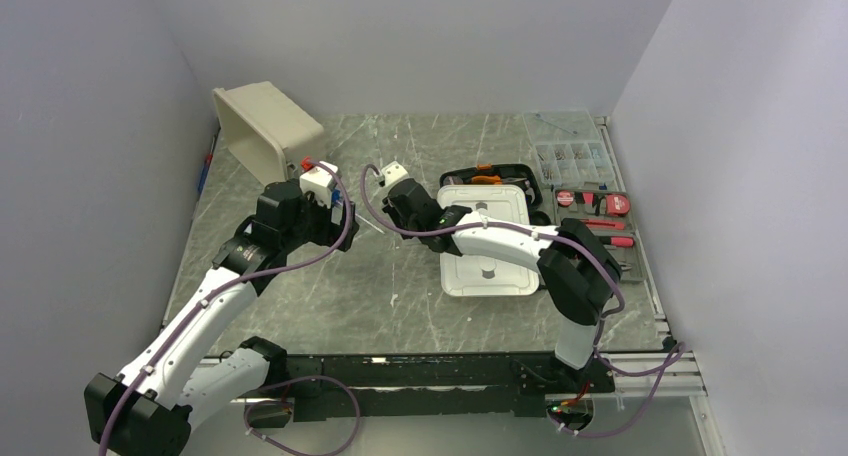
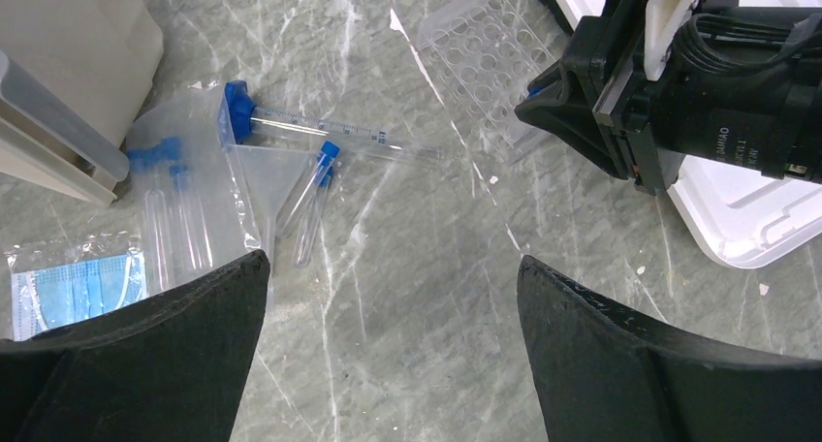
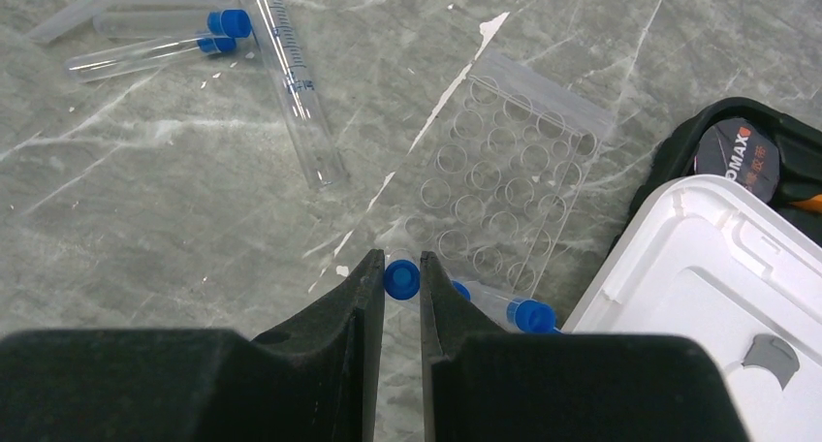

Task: Organize the chemistry lab equipment

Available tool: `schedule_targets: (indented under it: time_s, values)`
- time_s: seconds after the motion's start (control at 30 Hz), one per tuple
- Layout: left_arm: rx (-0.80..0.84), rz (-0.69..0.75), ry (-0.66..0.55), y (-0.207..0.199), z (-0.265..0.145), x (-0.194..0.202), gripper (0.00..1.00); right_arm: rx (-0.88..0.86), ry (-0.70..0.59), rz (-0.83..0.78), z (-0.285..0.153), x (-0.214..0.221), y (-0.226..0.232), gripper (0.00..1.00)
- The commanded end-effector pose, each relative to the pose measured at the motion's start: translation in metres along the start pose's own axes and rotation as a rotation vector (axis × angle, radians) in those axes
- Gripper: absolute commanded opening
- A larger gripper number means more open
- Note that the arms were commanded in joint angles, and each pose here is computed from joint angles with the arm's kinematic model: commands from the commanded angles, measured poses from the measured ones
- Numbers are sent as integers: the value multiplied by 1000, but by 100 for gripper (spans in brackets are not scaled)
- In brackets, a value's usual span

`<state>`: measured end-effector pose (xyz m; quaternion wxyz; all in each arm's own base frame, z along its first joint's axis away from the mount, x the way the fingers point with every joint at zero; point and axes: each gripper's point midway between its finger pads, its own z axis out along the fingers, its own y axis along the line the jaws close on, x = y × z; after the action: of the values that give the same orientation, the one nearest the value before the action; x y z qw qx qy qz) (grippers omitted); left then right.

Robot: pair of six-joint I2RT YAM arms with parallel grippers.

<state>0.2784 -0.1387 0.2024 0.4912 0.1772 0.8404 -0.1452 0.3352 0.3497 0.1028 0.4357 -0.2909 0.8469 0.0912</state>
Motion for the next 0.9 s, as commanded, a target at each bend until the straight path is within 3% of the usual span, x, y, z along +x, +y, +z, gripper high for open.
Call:
schedule_targets:
  time_s: [0.0,0.4,0.7,0.87]
  values:
    - [21,7,-11,-3,0,-4,99,14,-37,29,5,-5,1,9]
    - [25,8,-9,-4,0,-4,99,29,-23,32,8,3,-2,12]
    - [28,8,-7,-5,1,-4,99,28,-33,30,5,-2,-2,27]
    - [31,8,-4,-5,2,-3,99,15,-40,29,1,-9,-1,29]
